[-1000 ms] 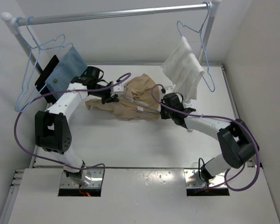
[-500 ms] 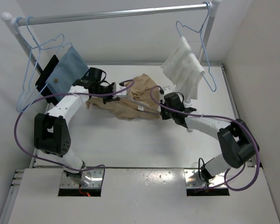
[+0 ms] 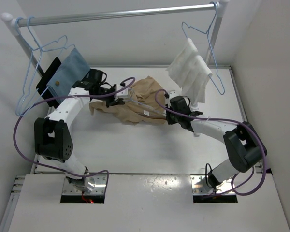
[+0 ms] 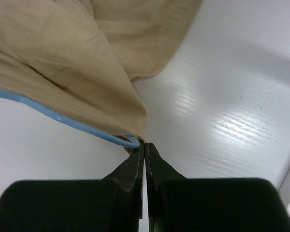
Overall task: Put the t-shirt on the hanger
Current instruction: Place tshirt on hanger
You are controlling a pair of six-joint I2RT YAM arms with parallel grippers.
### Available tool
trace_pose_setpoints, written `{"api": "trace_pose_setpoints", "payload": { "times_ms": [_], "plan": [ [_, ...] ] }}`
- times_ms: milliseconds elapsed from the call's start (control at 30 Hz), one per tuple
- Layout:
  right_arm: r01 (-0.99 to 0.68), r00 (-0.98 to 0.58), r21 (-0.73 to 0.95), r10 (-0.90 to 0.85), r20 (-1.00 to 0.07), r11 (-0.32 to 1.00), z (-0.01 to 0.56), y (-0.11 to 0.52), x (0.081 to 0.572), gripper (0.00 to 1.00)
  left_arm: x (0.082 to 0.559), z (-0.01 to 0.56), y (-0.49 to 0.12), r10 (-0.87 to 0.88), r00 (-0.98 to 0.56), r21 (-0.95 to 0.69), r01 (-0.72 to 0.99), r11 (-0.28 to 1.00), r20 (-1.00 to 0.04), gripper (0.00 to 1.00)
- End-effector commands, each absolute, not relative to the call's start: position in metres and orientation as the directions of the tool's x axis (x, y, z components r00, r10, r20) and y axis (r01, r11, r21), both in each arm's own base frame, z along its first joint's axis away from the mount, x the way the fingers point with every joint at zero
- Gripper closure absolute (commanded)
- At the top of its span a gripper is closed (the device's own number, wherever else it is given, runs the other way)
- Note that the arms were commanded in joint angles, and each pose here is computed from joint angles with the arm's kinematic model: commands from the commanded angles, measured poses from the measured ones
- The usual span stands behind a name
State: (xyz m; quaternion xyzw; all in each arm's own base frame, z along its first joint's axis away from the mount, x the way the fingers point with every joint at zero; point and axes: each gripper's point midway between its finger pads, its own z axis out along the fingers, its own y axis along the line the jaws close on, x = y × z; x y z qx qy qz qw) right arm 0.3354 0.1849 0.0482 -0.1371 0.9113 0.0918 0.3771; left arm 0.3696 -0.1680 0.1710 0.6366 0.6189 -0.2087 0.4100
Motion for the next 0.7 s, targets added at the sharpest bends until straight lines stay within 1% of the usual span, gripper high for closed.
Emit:
{"api": "trace_pose_setpoints", "payload": {
  "times_ms": [0, 33, 67, 133, 200, 267, 500, 633, 667],
  "plan": [
    [-0.280, -0.741, -0.004, -0.218, -0.635, 0.960, 0.028, 0.156, 0.325, 1.00, 0.391, 0.223, -0.157, 0.592, 0.287, 0.429, 0.896, 0.112, -0.753, 1.00],
    [-0.280, -0.741, -0.004, -0.218, -0.635, 0.960, 0.028, 0.156, 0.325, 1.00, 0.391, 0.220, -0.154, 0.608, 0.298, 0.441, 0.892, 0.098, -0.736, 1.00],
    [-0.280, -0.741, -0.004, -0.218, -0.635, 0.960, 0.028, 0.156, 0.325, 1.00, 0.393, 0.218, -0.151, 0.627, 0.347, 0.484, 0.873, 0.054, -0.697, 1.00],
    [-0.265, -0.736, -0.008, -0.208, -0.644, 0.964, 0.032, 0.152, 0.328, 1.00, 0.391, 0.200, -0.141, 0.682, 0.345, 0.488, 0.873, 0.020, -0.645, 1.00],
    [-0.265, -0.731, -0.006, -0.205, -0.651, 0.964, 0.035, 0.153, 0.328, 1.00, 0.391, 0.190, -0.132, 0.722, 0.379, 0.522, 0.853, -0.029, -0.579, 1.00],
    [-0.280, -0.723, -0.005, -0.214, -0.657, 0.960, 0.038, 0.155, 0.331, 1.00, 0.389, 0.182, -0.130, 0.730, 0.390, 0.522, 0.851, -0.053, -0.561, 1.00],
    [-0.309, -0.708, 0.003, -0.228, -0.668, 0.951, 0.046, 0.159, 0.331, 1.00, 0.391, 0.175, -0.134, 0.737, 0.397, 0.531, 0.845, -0.061, -0.547, 1.00],
    [-0.349, -0.683, 0.008, -0.249, -0.687, 0.937, 0.056, 0.165, 0.334, 1.00, 0.391, 0.163, -0.129, 0.778, 0.394, 0.534, 0.841, -0.089, -0.490, 1.00],
    [-0.366, -0.676, 0.017, -0.253, -0.692, 0.930, 0.060, 0.172, 0.334, 1.00, 0.388, 0.159, -0.137, 0.775, 0.407, 0.532, 0.840, -0.108, -0.484, 1.00]
  ]
}}
